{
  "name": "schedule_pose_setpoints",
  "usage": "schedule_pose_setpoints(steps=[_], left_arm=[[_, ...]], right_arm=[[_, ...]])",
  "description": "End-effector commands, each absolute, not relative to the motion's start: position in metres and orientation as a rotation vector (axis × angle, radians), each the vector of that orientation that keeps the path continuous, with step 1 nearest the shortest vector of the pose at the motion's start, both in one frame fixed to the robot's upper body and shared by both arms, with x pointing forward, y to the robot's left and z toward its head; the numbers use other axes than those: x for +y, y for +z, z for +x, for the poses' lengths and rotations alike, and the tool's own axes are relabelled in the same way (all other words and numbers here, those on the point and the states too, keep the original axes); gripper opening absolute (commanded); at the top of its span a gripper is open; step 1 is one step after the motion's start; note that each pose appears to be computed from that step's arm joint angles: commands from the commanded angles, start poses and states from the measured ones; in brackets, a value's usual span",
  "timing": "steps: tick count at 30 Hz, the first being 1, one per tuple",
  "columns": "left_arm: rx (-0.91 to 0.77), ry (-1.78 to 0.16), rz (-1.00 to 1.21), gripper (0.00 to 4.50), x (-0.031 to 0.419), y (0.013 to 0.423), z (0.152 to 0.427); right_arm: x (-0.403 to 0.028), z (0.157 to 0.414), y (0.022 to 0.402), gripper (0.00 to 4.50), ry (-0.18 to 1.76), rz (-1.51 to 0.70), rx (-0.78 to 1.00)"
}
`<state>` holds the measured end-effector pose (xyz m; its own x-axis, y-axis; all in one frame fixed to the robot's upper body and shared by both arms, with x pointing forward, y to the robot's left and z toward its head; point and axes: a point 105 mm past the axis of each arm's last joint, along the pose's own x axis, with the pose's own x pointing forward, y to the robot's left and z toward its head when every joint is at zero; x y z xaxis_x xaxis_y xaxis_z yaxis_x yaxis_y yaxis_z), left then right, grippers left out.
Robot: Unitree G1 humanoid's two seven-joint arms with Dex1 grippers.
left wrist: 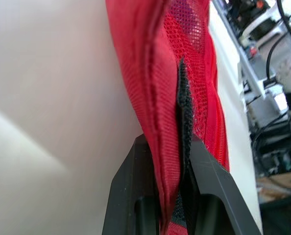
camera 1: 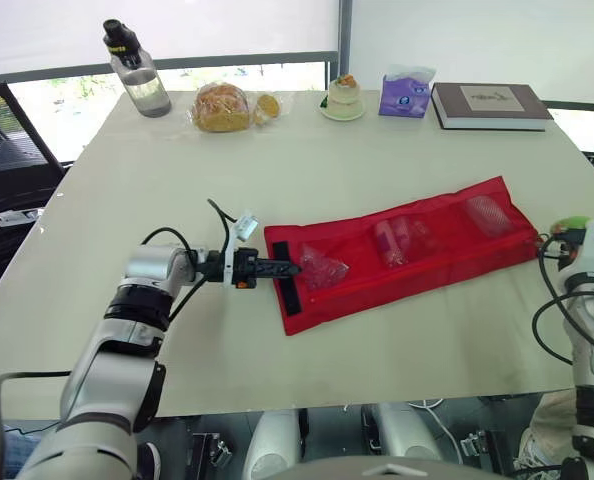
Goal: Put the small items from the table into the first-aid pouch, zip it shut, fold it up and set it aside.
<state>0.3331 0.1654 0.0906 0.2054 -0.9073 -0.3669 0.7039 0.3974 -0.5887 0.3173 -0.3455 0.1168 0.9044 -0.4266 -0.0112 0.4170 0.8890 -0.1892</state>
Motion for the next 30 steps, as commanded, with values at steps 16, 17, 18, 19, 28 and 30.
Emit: schedule_pose_setpoints(steps=[16, 17, 18, 19, 28, 30], left_arm=[[0.616, -0.667, -0.035, 0.23, 0.240, 0.106, 0.400], [0.615, -0.671, -0.038, 0.23, 0.239, 0.105, 0.400], [0.618, -0.683, -0.041, 0.23, 0.237, 0.104, 0.400], [0.621, -0.695, -0.043, 0.23, 0.235, 0.104, 0.399], [0.577, -0.683, 0.012, 0.23, 0.236, 0.106, 0.403], [0.556, -0.682, 0.030, 0.23, 0.237, 0.109, 0.404]], right_arm=[[-0.357, 0.305, 0.125, 0.10, -0.528, -0.145, -0.012], [-0.354, 0.307, 0.123, 0.10, -0.501, -0.132, -0.009], [-0.348, 0.309, 0.121, 0.10, -0.459, -0.122, 0.006], [-0.339, 0.311, 0.120, 0.10, -0.399, -0.106, 0.004], [-0.316, 0.304, 0.115, 3.07, -0.200, -0.022, 0.050], [-0.322, 0.298, 0.113, 4.02, -0.208, -0.014, 0.058]])
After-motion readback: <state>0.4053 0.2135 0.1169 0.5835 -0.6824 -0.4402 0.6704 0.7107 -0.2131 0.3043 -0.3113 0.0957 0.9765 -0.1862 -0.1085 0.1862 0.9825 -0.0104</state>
